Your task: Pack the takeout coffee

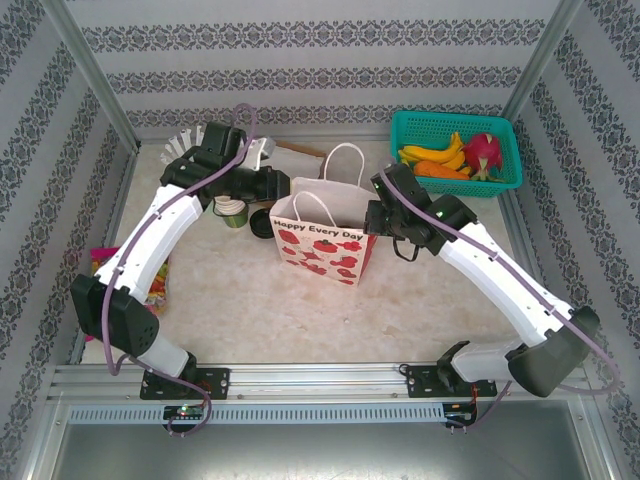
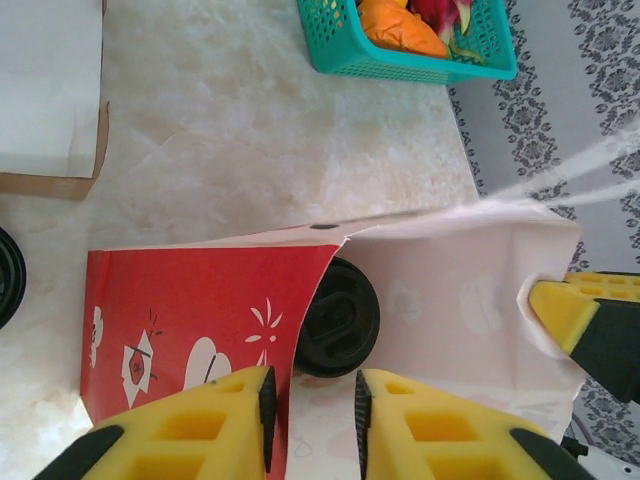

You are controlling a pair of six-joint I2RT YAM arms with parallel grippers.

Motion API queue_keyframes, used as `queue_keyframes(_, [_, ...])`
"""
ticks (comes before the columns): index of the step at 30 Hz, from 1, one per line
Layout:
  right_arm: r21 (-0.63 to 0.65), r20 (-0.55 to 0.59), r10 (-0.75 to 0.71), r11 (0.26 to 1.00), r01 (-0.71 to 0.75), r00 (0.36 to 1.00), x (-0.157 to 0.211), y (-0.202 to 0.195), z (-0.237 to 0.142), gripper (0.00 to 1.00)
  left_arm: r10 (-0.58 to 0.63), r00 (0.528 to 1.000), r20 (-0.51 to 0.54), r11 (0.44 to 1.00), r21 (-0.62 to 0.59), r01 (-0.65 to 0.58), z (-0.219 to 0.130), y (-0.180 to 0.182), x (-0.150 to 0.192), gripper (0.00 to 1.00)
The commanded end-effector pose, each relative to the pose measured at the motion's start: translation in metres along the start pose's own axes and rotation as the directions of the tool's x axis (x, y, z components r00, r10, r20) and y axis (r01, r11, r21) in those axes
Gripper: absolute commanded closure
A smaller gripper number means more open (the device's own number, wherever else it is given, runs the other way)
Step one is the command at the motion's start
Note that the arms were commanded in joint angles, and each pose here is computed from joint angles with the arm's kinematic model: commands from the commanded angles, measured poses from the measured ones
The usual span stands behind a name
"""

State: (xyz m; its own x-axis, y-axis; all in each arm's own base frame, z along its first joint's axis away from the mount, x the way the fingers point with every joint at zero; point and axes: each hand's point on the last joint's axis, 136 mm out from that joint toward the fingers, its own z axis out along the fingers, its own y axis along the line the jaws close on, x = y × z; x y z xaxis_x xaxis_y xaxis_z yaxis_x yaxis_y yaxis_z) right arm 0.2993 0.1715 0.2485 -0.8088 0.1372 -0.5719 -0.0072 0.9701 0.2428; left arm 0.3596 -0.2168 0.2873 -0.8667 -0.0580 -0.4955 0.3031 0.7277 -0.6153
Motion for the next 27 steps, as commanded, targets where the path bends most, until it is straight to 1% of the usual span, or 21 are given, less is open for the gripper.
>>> queue_keyframes(1, [-0.027,-0.014,-0.082,0.996,0.081,0.997,-0.006,0.006,-0.002,0.97,0.032,0.998,0.049,0.999,0.012,-0.033,-0.008,-0.010,-0.003,0.64])
queue_keyframes(5, [-0.063,0.003,-0.125,0.990,0.125,0.992,-0.012,0.013,0.002,0.98,0.035,0.995,0.094,0.999,-0.009,-0.034,-0.017,-0.007,-0.005,0.52])
queue_keyframes(7, [-0.075,0.003,-0.141,0.987,0.141,0.990,-0.016,0.015,0.005,0.99,0.031,0.991,0.127,0.999,-0.034,-0.027,-0.022,-0.003,-0.007,0.45])
queue_keyframes(11, [-0.103,0.000,-0.183,0.978,0.182,0.983,-0.021,0.020,0.010,1.00,0.028,0.978,0.207,0.994,-0.107,-0.005,-0.038,0.011,-0.013,0.30])
queue_keyframes(14, [-0.133,0.003,-0.217,0.967,0.215,0.976,-0.026,0.024,0.015,1.00,0.029,0.963,0.268,0.986,-0.165,0.016,-0.051,0.021,-0.016,0.16])
queue_keyframes(16, [-0.154,0.004,-0.229,0.962,0.227,0.973,-0.030,0.027,0.017,1.00,0.035,0.951,0.307,0.979,-0.201,0.029,-0.061,0.026,-0.017,0.10])
queue_keyframes(19, [-0.186,0.010,-0.251,0.951,0.248,0.968,-0.037,0.033,0.019,1.00,0.045,0.925,0.376,0.954,-0.290,0.072,-0.080,0.041,-0.019,0.02])
queue_keyframes(20, [-0.200,0.015,-0.264,0.944,0.262,0.964,-0.039,0.036,0.019,1.00,0.044,0.913,0.406,0.939,-0.329,0.101,-0.089,0.049,-0.019,0.00])
queue_keyframes(23, [-0.231,0.029,-0.299,0.926,0.298,0.954,-0.046,0.045,0.023,1.00,0.024,0.876,0.481,0.878,-0.429,0.211,-0.115,0.074,-0.018,0.00])
queue_keyframes(25, [-0.241,0.034,-0.314,0.919,0.313,0.949,-0.051,0.049,0.026,1.00,-0.002,0.861,0.509,0.843,-0.462,0.275,-0.128,0.089,-0.016,0.00])
queue_keyframes(27, [-0.252,0.045,-0.321,0.913,0.322,0.946,-0.058,0.055,0.027,1.00,-0.034,0.845,0.534,0.821,-0.467,0.328,-0.139,0.102,-0.014,0.00])
